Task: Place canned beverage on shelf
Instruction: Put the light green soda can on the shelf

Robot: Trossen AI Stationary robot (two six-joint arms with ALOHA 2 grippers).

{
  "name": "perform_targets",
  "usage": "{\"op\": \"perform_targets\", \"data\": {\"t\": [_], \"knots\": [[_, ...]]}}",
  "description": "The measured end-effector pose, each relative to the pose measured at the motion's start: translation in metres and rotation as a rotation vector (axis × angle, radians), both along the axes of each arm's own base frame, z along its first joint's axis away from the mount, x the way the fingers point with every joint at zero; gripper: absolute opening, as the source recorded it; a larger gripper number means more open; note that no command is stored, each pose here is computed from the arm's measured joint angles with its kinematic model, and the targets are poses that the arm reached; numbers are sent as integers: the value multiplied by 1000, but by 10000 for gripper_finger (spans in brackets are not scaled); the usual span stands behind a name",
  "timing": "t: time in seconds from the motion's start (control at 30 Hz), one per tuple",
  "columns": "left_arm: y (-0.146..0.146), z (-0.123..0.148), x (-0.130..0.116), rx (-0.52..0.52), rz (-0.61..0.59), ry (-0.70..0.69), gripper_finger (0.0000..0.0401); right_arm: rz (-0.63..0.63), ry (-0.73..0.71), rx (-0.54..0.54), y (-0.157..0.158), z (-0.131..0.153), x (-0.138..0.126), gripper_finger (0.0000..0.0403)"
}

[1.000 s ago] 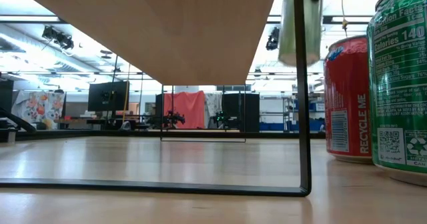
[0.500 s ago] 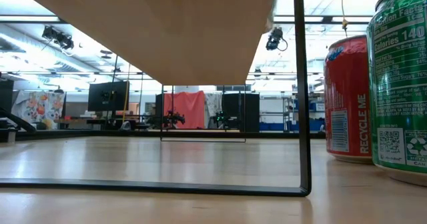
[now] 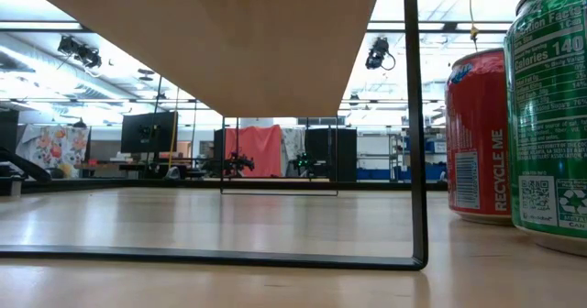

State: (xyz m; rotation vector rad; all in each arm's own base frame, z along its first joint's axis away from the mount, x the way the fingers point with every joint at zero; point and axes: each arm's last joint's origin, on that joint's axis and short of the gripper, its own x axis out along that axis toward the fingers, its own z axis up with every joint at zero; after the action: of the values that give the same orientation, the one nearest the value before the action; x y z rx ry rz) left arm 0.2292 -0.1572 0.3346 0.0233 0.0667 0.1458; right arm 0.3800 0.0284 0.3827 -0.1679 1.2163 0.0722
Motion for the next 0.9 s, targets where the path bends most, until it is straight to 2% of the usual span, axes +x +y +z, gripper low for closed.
{"op": "perform_targets", "data": {"t": [0.23,0.53,0.67,0.9], "knots": [[-5,-1,-5,-49,22,0,396,-20,-4,-3,-16,0,2,335],[-5,-3,-4,-69,30,8,396,74,-96,-15,-15,3,10,342],[-5,-3,-4,-30,26,13,396,75,-98,-14,-15,3,11,349],[-5,2,-4,97,18,-2,396,71,-111,-10,-15,4,12,350]]}}
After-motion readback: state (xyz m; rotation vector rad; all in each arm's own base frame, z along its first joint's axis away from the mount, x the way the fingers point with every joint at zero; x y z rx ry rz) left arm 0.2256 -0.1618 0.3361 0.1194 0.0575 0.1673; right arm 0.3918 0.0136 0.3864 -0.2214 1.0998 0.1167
